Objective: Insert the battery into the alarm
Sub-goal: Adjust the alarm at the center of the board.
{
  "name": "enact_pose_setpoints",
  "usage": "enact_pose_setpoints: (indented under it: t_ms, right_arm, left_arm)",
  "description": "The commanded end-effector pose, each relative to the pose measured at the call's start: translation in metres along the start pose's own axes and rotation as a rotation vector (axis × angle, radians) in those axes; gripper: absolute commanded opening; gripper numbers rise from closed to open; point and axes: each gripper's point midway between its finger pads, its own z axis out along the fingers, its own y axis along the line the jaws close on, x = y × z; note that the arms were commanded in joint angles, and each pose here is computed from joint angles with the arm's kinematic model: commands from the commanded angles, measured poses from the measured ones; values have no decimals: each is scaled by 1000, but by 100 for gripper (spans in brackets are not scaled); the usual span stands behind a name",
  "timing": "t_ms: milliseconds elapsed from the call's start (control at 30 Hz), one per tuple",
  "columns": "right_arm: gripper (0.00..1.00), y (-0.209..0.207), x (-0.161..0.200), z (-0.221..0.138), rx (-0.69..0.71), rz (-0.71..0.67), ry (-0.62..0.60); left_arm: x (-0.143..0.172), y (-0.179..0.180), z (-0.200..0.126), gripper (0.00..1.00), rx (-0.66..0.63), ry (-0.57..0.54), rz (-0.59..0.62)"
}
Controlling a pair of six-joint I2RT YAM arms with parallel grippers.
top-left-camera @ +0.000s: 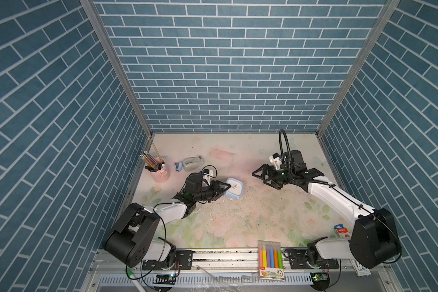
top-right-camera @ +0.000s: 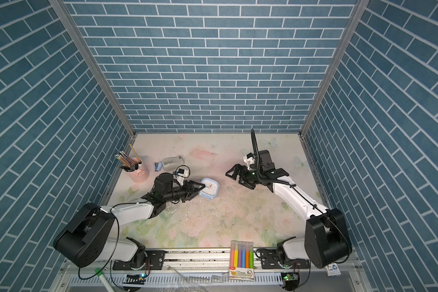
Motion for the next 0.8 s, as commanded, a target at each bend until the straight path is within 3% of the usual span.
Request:
enact_pose_setpoints:
  t_ms: [0, 233, 400, 467, 600, 767]
  right_arm:
    - [95, -25, 11, -5, 114, -11, 4]
    - [92, -32, 16, -8, 147, -14, 13]
    - [93, -28, 14, -12, 144, -27, -1]
    - [92, -29, 13, -12, 145, -28, -4]
    - [93, -28, 11, -14, 144, -34, -15]
    - [92, -24, 10, -17, 136, -39, -30]
  left_arm:
    - [0, 38, 5, 15, -172, -40, 41]
    - [5, 64, 16, 13, -243, -49, 8]
    - [6, 77, 12, 17, -279, -82, -14]
    - [8, 82, 11, 23, -295, -89, -22]
    - [13, 90, 11, 51, -313, -83, -43]
    - [18, 99, 6, 69, -361, -82, -109]
